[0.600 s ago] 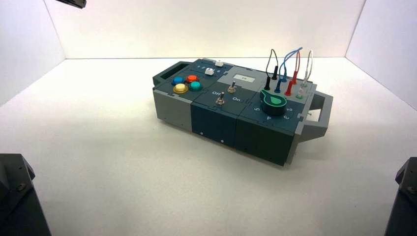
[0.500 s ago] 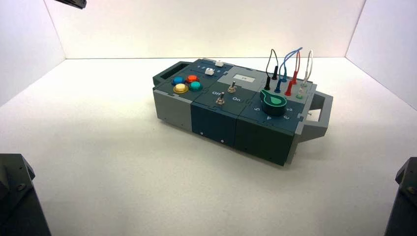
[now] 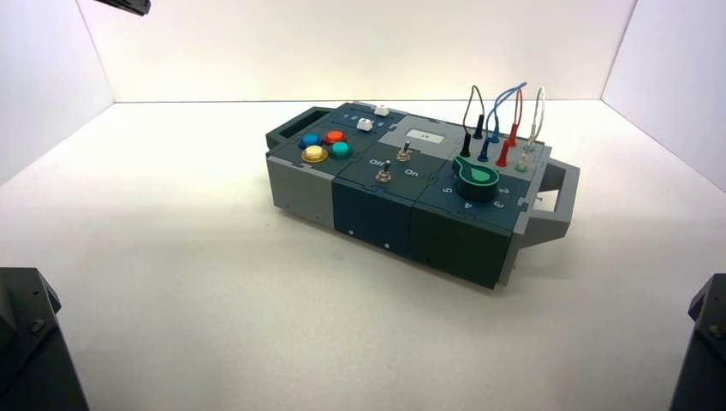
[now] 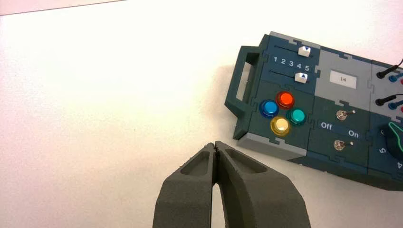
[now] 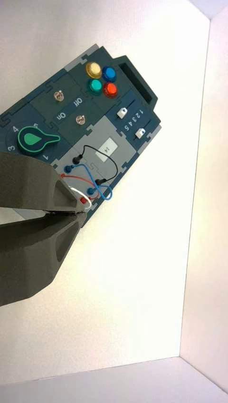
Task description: Rotate the box clockwise.
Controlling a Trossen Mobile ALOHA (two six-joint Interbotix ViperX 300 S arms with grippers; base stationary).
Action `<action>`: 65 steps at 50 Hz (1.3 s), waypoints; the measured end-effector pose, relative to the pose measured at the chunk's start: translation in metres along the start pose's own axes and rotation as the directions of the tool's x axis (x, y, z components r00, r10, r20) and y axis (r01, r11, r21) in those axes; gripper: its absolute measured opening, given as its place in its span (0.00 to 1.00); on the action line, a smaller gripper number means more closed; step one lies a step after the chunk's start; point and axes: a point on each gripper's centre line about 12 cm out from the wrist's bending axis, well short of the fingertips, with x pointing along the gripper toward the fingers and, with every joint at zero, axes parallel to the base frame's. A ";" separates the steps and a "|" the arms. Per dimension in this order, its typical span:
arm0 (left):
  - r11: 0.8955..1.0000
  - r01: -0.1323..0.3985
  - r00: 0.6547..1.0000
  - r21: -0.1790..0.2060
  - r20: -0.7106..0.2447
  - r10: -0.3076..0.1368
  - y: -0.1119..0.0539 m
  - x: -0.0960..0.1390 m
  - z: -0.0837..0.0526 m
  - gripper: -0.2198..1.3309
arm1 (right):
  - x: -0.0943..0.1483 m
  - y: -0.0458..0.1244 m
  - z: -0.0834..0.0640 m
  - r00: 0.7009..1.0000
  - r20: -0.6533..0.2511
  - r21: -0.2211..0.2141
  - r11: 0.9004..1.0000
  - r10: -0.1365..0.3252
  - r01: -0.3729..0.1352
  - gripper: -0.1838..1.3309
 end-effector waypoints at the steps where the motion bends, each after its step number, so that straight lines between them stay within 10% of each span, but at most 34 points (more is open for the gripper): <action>1: 1.000 0.001 1.000 0.000 -0.002 -0.001 0.000 0.000 0.000 0.04 | 0.000 0.000 0.000 1.000 -0.002 0.000 1.000 0.000 0.000 0.03; 32: 1.000 -0.005 0.986 0.027 -0.165 0.009 -0.004 0.048 -0.008 0.04 | 0.014 -0.020 0.025 0.996 -0.028 0.049 0.995 -0.083 0.085 0.03; 65: 0.983 0.062 0.928 0.172 -0.373 0.007 -0.037 0.125 0.001 0.03 | 0.070 -0.041 0.020 0.976 -0.182 0.092 0.986 -0.117 0.136 0.03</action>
